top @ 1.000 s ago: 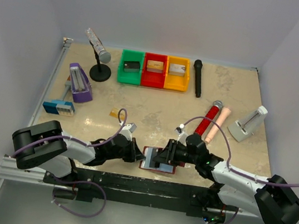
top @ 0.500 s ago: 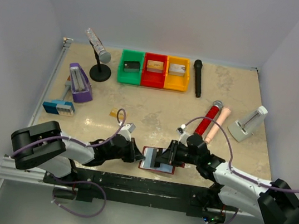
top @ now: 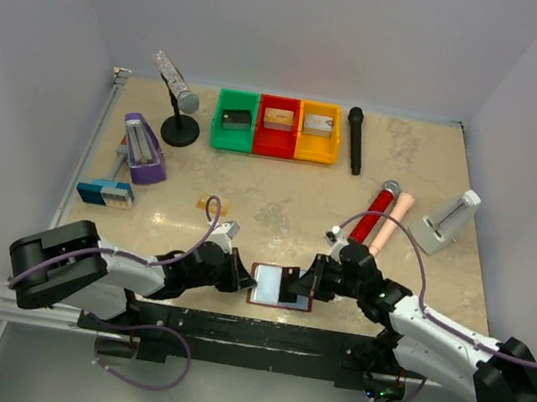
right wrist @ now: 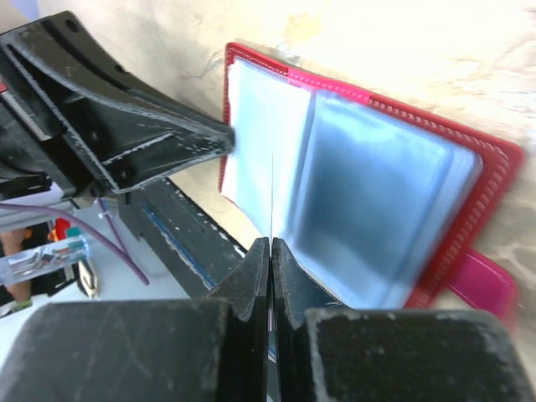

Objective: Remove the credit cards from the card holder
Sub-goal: Remove the credit card from the card holder, then place the credit card at the center of the board.

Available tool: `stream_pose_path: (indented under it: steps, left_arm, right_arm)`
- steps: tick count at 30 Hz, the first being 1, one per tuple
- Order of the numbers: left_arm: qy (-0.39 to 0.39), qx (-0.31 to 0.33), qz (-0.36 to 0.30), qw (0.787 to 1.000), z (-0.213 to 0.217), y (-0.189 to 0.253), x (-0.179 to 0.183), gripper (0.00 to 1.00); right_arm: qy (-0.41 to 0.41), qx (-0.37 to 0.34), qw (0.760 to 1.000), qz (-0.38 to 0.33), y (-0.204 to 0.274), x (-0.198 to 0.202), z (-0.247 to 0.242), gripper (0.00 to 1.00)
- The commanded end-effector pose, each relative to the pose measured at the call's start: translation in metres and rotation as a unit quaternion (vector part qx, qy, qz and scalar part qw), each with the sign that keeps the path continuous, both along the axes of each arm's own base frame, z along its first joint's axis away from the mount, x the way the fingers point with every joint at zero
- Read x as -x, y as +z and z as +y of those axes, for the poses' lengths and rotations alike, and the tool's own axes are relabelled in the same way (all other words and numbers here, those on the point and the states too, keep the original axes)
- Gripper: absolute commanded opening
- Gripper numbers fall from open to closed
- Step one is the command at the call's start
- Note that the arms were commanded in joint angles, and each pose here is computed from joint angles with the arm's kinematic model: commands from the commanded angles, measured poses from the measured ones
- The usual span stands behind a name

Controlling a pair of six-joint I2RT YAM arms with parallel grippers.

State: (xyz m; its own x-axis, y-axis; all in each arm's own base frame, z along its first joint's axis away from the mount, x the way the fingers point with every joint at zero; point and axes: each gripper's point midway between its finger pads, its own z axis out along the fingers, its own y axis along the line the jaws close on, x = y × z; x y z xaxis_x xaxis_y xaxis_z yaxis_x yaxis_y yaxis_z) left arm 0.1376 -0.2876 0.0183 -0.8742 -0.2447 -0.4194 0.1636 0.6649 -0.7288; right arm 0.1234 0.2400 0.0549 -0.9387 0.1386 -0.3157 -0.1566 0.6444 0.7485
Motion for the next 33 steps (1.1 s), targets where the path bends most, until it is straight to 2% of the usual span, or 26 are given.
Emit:
stream_pose_path:
  steps: [1, 5, 7, 12, 17, 19, 23, 29, 31, 33]
  left_arm:
    - [0.013, -0.036, -0.004, 0.999, 0.012, -0.006, -0.002, 0.00]
    - [0.016, -0.022, -0.022, 0.999, 0.008, 0.010, -0.007, 0.04]
    - [0.013, -0.014, -0.038, 0.999, 0.003, 0.024, -0.012, 0.11]
    - [0.004, 0.006, -0.079, 0.997, -0.008, 0.066, -0.022, 0.39]
    - [0.024, 0.046, -0.135, 0.989, 0.004, 0.118, -0.030, 0.54]
    - [0.022, 0.066, -0.167, 0.983, 0.010, 0.137, -0.029, 0.62]
    - [-0.052, 0.099, -0.240, 0.964, 0.015, 0.168, -0.012, 0.77]
    - [-0.225, 0.169, -0.288, 0.915, 0.003, 0.201, 0.040, 0.79]
    - [-0.268, 0.191, -0.291, 0.898, -0.002, 0.209, 0.053, 0.77]
    - [-0.295, 0.197, -0.283, 0.891, -0.007, 0.212, 0.060, 0.74]
  right_arm:
    - [-0.012, 0.017, 0.999, -0.035, 0.016, -0.013, -0.008, 0.00]
    - [-0.013, 0.026, 0.998, -0.055, 0.028, -0.016, -0.015, 0.00]
    - [-0.005, 0.033, 0.997, -0.072, 0.038, -0.016, -0.018, 0.00]
    - [0.036, 0.032, 0.991, -0.126, 0.073, -0.013, -0.019, 0.00]
    - [0.137, -0.001, 0.979, -0.151, 0.103, 0.011, -0.010, 0.00]
    - [0.191, -0.019, 0.970, -0.151, 0.114, 0.024, -0.005, 0.00]
    - [0.283, -0.063, 0.947, -0.136, 0.130, 0.053, 0.001, 0.00]
    - [0.368, -0.114, 0.912, -0.141, 0.153, 0.082, 0.003, 0.00]
    - [0.389, -0.128, 0.901, -0.140, 0.159, 0.090, 0.006, 0.00]
    - [0.406, -0.127, 0.894, -0.140, 0.162, 0.096, 0.008, 0.00]
